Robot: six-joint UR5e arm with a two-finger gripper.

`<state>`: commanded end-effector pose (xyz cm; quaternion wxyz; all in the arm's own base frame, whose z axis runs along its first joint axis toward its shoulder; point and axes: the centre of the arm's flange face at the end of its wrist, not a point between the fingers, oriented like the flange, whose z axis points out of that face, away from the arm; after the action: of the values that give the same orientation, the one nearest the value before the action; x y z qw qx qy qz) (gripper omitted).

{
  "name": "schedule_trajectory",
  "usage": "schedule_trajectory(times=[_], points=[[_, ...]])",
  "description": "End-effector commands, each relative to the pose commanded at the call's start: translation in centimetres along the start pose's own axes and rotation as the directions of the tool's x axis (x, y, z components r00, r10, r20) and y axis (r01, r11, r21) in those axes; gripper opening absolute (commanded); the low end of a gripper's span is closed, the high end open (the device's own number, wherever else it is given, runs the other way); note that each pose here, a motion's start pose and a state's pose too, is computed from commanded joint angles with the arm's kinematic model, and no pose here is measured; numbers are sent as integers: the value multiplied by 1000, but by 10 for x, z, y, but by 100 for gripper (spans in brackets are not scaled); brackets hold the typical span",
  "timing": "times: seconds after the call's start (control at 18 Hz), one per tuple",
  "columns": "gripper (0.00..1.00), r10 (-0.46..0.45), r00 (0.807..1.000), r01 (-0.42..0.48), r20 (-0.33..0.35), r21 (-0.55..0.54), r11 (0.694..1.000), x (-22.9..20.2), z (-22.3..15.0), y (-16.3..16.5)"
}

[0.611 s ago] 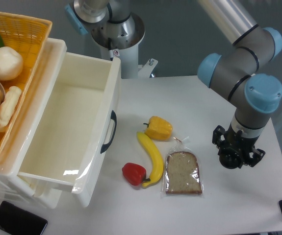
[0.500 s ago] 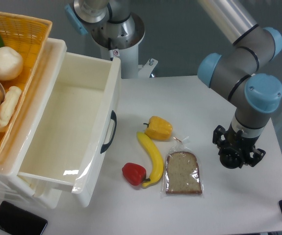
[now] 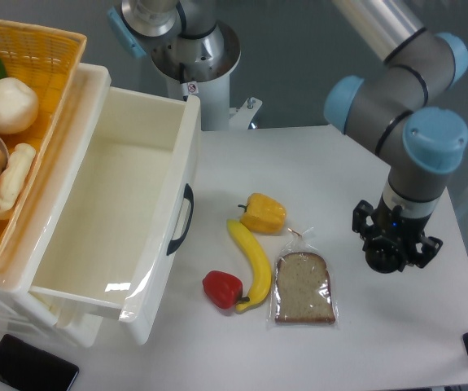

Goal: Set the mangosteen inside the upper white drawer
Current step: 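Lift the held dark mangosteen and move the gripper toward the drawer, then carry the mangosteen over the open white drawer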

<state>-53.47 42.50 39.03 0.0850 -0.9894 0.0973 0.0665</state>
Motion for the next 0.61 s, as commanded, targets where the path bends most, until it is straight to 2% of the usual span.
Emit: schedule_trajectory(times=[0.28, 0.39, 0.61], points=[[21, -22, 999, 26, -28, 125, 992, 57, -51, -30], [21, -34, 999, 41, -36, 210, 977, 75, -77, -40], [21, 17, 999, 0, -50, 318, 948, 129, -115, -78]])
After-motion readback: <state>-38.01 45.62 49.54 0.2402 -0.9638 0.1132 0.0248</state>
